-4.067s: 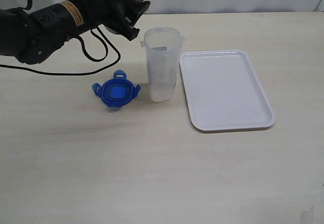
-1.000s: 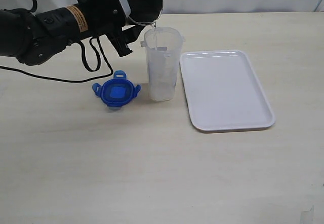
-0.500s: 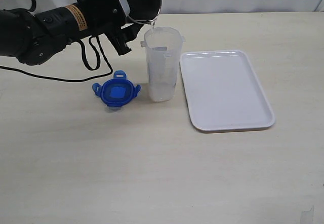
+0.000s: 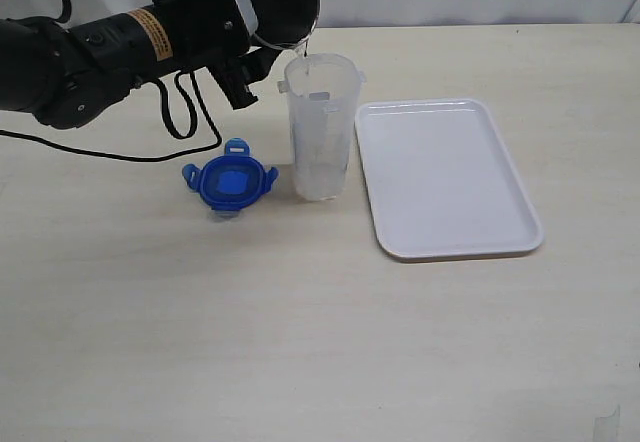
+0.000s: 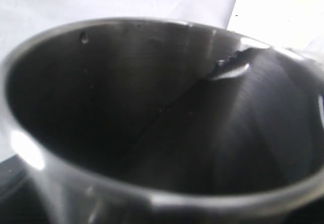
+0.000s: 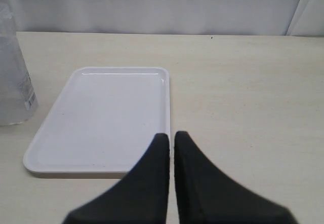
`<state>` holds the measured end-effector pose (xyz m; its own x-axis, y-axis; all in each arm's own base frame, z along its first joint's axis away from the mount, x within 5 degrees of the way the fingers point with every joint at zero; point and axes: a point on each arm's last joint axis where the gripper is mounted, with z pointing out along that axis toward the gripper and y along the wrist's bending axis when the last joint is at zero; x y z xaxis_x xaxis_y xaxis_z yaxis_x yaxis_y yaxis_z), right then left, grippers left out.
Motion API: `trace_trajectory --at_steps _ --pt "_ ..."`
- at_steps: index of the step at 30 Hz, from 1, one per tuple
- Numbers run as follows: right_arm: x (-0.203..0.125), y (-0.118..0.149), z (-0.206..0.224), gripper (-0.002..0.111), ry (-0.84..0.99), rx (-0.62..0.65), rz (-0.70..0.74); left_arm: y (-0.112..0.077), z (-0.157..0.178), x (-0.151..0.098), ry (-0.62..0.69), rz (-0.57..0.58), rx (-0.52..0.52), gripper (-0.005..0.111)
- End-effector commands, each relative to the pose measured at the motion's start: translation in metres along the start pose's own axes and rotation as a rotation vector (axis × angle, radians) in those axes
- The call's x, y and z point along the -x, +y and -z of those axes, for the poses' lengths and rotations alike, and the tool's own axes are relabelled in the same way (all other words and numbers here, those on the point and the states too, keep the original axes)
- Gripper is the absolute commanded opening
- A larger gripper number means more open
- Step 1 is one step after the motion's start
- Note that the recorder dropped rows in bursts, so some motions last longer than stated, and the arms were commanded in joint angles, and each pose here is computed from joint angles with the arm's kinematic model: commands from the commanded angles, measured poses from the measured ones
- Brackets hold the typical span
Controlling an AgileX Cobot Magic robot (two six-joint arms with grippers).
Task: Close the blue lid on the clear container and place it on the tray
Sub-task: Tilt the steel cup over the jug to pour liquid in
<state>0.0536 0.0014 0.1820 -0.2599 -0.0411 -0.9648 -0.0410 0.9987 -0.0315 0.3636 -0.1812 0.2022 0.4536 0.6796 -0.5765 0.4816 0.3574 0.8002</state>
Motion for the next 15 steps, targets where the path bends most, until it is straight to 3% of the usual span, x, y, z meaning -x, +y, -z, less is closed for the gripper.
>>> trace_trajectory --at_steps 1,15 --pt "-0.0001 -0.0003 0.0002 0.004 -0.006 -0.006 0.003 0.0135 0.0006 0.0109 -0.065 -0.015 0.075 0.000" --pt "-0.0001 -0.0003 0.0002 0.004 -0.006 -0.006 0.003 0.0135 0.0006 0.0109 -0.064 -0.065 0.077 0.000"
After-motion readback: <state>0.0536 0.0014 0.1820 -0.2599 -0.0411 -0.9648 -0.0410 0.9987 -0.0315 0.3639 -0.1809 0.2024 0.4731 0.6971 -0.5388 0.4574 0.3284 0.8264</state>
